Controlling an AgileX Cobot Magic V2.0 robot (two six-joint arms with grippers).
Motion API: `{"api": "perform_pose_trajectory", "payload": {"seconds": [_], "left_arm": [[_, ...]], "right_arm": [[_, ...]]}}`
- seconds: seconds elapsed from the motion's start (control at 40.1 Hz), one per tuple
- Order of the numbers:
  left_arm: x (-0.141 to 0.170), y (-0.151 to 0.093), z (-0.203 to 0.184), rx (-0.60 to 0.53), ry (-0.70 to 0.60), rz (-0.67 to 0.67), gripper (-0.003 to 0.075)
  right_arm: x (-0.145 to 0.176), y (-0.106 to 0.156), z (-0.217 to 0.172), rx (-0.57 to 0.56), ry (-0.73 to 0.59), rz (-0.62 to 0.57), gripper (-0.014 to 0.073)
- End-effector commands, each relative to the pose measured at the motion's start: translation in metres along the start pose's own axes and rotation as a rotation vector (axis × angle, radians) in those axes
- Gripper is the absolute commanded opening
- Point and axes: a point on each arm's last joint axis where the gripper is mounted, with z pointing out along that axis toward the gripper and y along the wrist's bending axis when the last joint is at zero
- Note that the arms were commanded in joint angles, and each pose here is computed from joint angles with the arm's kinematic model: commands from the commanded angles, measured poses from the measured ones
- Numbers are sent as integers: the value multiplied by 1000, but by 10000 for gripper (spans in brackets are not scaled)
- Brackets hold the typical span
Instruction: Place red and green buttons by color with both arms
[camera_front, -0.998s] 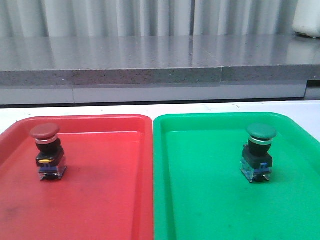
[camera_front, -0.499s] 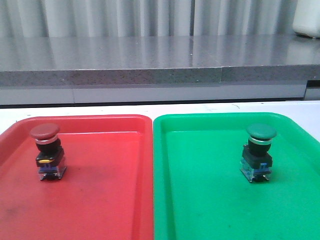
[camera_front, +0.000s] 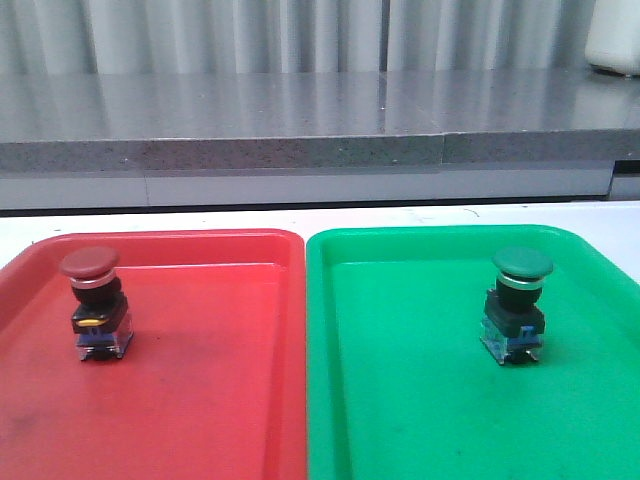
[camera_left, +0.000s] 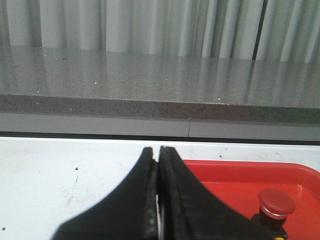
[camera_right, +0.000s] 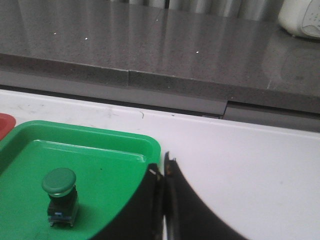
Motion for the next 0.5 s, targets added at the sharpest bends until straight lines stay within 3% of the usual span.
{"api": "perform_pose_trajectory", "payload": {"seconds": [0.0,0.224,0.474], "left_arm": [[-1,0,-1,5,-77,-12,-20],[-1,0,-1,5,-77,-12,-20],[-1,0,-1,5,-77,-12,-20]], "right_arm": [[5,-2,-4,39,-159,0,-70],[44,-3,-5,85,-216,1,-70],[59,-2,-5,85,-243,2,-70]]}}
